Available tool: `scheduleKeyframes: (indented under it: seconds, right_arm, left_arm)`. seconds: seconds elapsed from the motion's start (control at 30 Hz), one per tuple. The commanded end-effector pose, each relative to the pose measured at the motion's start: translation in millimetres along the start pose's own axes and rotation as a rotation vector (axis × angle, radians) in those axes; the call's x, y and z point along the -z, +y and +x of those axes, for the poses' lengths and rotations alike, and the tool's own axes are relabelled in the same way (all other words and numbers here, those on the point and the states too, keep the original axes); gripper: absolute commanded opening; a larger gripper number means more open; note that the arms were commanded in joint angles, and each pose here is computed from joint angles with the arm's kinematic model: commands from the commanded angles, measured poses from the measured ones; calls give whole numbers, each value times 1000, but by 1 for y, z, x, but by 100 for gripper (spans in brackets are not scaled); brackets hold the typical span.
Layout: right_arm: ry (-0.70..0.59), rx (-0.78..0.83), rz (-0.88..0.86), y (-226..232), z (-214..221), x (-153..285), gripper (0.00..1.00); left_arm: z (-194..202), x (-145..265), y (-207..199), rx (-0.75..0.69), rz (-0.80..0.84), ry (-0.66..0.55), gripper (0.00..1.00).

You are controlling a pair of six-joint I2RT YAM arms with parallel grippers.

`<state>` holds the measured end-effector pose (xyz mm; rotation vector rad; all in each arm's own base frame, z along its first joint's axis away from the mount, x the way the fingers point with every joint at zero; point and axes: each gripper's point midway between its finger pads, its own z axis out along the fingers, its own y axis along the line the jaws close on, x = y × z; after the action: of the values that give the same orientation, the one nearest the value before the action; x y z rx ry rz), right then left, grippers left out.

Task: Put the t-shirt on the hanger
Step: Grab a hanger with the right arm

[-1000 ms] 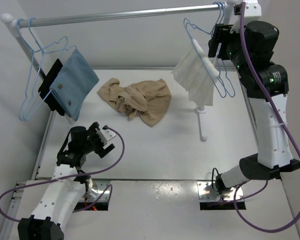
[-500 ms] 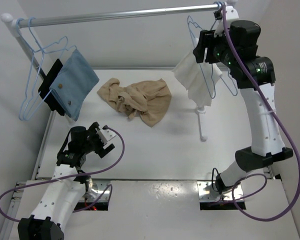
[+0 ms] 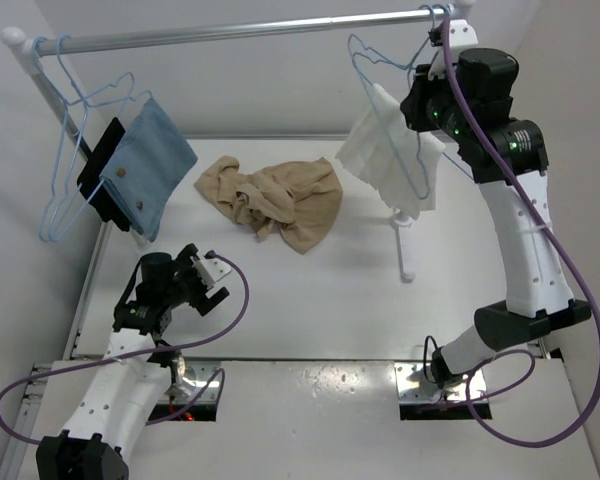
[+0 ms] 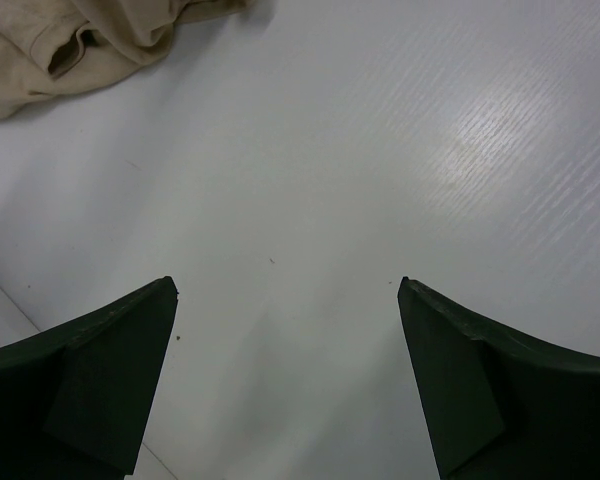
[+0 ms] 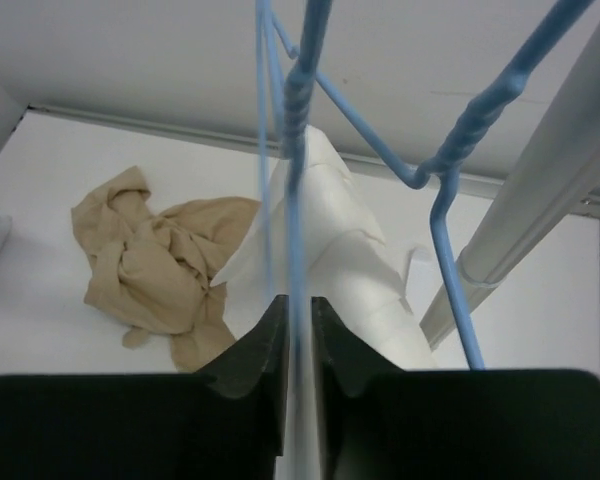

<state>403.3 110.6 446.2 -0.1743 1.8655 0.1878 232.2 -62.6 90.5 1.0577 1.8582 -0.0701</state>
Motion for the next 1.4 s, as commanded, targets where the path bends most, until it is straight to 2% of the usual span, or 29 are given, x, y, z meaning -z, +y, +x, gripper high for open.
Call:
scheduleKeyframes:
  seconds: [0.0, 0.1, 0.6, 0.77, 0.9, 1.03, 1.1, 1.2, 1.23, 1.33, 1.37]
  right_arm:
    - [-30, -15, 37, -7, -3, -7, 11]
    - [-30, -15, 47, -9, -3, -7, 0]
    - [-229, 86, -91, 13, -54, 13, 0]
    - [-249, 113, -160, 25, -58, 15, 0]
    - [-250, 129, -292, 49, -54, 21, 0]
    - [-214, 129, -418, 69, -31, 26, 0]
    - [-214, 132, -557, 93, -21, 42, 0]
    - [-161, 91, -695, 113, 8, 39, 0]
    - [-165, 95, -723, 116, 10, 44, 0]
    - [-123, 81, -809, 127, 24, 48, 0]
    - [-110, 70, -818, 128, 28, 48, 0]
  left_arm:
    - [-4, -1, 5, -7, -17, -22, 98]
    - [-4, -1, 5, -7, -17, -22, 98]
    - [-2, -1, 4, -3, -12, -16, 98]
    - [-2, -1, 4, -3, -12, -16, 98]
    - [-2, -1, 4, -3, -12, -16, 98]
    - [-10, 1, 9, 11, -24, -29, 98]
    - [-14, 0, 8, 20, -10, -42, 98]
    - [-15, -2, 4, 47, 18, -43, 93]
    - [-19, -3, 9, 48, 19, -42, 84]
    - [-35, -4, 18, 65, 36, -57, 67]
    - [-33, -9, 19, 89, 54, -37, 66]
